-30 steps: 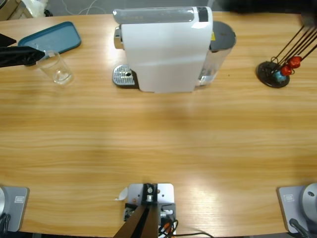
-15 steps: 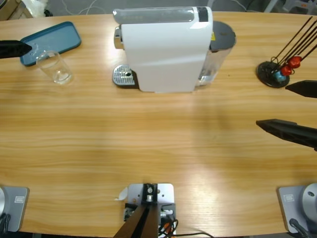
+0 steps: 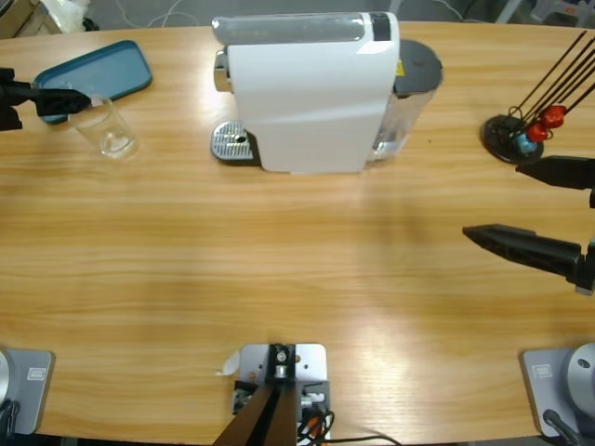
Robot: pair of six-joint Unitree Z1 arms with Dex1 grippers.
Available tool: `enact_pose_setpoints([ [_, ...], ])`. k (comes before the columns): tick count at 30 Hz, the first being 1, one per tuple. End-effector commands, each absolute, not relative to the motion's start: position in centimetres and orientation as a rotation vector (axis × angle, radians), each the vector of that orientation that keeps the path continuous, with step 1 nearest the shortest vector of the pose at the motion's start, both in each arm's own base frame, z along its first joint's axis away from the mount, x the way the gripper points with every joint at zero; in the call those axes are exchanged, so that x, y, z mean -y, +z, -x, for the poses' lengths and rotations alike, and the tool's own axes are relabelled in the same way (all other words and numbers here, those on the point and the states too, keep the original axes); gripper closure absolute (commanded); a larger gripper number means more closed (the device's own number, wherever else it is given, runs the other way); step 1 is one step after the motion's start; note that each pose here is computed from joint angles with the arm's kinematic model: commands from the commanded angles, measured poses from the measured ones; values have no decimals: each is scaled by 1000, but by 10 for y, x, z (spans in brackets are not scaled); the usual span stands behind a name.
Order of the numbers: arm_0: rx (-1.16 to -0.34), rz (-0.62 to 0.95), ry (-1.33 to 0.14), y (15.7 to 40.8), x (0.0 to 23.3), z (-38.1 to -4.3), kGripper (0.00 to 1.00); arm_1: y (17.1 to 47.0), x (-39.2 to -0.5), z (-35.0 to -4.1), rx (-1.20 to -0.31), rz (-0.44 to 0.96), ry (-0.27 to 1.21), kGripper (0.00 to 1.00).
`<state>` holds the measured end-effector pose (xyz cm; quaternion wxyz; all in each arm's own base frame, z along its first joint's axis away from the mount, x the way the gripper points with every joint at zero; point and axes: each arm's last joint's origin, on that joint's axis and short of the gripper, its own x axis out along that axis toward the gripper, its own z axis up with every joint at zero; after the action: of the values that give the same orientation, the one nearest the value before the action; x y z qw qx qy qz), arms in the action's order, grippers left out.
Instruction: Pour coffee
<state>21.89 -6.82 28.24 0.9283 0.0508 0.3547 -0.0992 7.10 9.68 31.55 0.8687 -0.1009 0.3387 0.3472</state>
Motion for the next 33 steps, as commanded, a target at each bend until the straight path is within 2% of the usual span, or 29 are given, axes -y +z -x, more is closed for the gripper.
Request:
enact_pose_setpoints([
  [1, -815, -125, -159, 253, 66, -237, 13, 301, -97, -76, -743, 228, 726, 0],
  [9, -843, -120, -145, 231, 71, -259, 13, 301, -95, -74, -736, 224, 731, 0],
  [17, -863, -118, -109, 221, 63, -268, 13, 301, -95, -75, -737, 221, 729, 0],
  [33, -905, -126, -147, 191, 78, -286, 18, 300, -94, -77, -743, 217, 721, 0],
])
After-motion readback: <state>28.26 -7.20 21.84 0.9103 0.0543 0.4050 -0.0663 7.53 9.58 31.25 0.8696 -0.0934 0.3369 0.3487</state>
